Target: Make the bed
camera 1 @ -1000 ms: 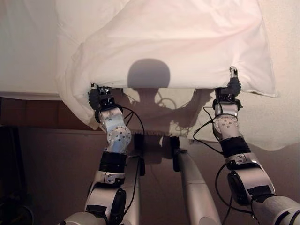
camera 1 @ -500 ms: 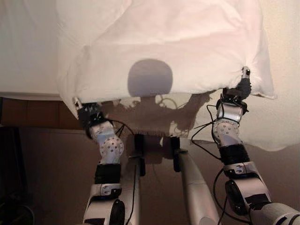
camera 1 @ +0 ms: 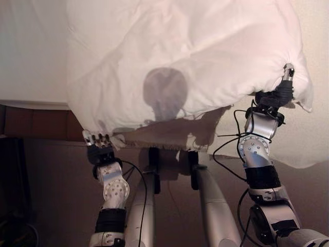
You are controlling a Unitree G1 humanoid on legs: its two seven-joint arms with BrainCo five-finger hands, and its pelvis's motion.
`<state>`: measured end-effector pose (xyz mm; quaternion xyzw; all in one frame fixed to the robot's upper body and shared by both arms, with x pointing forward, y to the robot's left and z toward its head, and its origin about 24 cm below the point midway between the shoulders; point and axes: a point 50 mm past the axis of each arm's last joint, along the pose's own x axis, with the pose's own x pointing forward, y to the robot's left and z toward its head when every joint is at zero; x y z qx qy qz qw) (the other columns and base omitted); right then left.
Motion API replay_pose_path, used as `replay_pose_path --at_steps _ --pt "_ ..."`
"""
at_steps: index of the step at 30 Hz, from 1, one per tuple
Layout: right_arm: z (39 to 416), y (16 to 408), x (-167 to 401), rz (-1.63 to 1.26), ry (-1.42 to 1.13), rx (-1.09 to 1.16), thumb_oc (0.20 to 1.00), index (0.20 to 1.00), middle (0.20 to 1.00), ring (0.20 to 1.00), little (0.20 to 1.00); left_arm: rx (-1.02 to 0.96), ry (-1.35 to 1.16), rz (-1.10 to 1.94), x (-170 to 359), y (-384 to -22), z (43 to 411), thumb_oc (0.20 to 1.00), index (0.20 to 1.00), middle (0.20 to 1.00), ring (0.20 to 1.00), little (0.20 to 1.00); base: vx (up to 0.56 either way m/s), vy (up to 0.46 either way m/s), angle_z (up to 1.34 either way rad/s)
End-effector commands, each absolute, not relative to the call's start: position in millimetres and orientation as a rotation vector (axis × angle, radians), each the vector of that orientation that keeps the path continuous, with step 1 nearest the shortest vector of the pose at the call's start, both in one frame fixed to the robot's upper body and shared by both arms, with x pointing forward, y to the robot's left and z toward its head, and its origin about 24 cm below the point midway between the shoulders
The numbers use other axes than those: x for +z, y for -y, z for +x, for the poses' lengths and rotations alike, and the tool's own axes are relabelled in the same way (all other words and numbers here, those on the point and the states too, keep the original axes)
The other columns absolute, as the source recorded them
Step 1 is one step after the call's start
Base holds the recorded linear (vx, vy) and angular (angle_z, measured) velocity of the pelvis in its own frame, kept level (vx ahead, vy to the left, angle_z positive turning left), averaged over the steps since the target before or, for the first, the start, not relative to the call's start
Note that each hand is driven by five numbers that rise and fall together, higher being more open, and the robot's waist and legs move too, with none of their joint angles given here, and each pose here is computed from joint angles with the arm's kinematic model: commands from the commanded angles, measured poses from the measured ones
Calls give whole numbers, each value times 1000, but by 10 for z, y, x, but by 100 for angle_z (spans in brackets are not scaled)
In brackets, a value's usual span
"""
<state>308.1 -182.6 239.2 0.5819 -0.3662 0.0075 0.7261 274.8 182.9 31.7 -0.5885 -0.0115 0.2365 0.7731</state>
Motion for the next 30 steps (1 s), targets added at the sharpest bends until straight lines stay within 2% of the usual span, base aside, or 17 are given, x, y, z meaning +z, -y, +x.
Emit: replay_pose_path --at_steps 1,5,6,7,13,14,17,18,19,24,26,27,30 --pt "2752 1704 2793 1180 1052 264 200 200 200 200 200 394 -73 -1231 149 -1690 2609 1000 1000 1000 1000 1000 -13 2 -3" --pt "2758 1517 2838 1175 1014 377 200 200 200 200 200 187 -223 -1204 53 -1322 2524 1000 1000 1000 1000 1000 -11 -2 -6" --pt "2758 1517 2837 1175 1014 377 200 200 200 200 200 187 -223 -1204 52 -1322 2524 1000 1000 1000 1000 1000 0 0 0" --pt "2764 1450 2855 1169 999 423 200 200 200 200 200 83 -280 -1180 23 -1186 2484 1000 1000 1000 1000 1000 0 0 0" --pt "2784 1317 2864 1206 972 510 200 200 200 200 200 -220 -360 -1128 88 -838 2444 1000 1000 1000 1000 1000 -1 -7 -1" --pt "2786 1285 2859 1218 966 535 200 200 200 200 200 -319 -365 -1131 133 -727 2471 1000 1000 1000 1000 1000 0 0 0" --pt "2771 1234 2866 1234 964 575 200 200 200 200 200 -424 -377 -1135 189 -600 2501 1000 1000 1000 1000 1000 0 0 0" --pt "2759 1194 2866 1246 962 604 200 200 200 200 200 -532 -379 -1140 261 -473 2530 1000 1000 1000 1000 1000 0 0 0" --pt "2759 1194 2868 1246 962 605 200 200 200 200 200 -533 -378 -1140 263 -473 2532 1000 1000 1000 1000 1000 0 0 0" --pt "2705 1122 2884 1288 974 662 200 200 200 200 200 -785 -346 -1172 528 -172 2599 1000 1000 1000 1000 1000 -1 -1 -1" --pt "2693 1114 2894 1299 981 669 200 200 200 200 200 -812 -331 -1185 585 -130 2617 1000 1000 1000 1000 1000 -3 -4 -6" --pt "2675 1086 2899 1318 983 688 200 200 200 200 200 -907 -309 -1197 717 -30 2628 1000 1000 1000 1000 1000 -1 -3 -7" --pt "2659 1052 2905 1340 984 703 200 200 200 200 200 -1015 -261 -1214 898 72 2623 1000 1000 1000 1000 1000 -5 -11 -8"
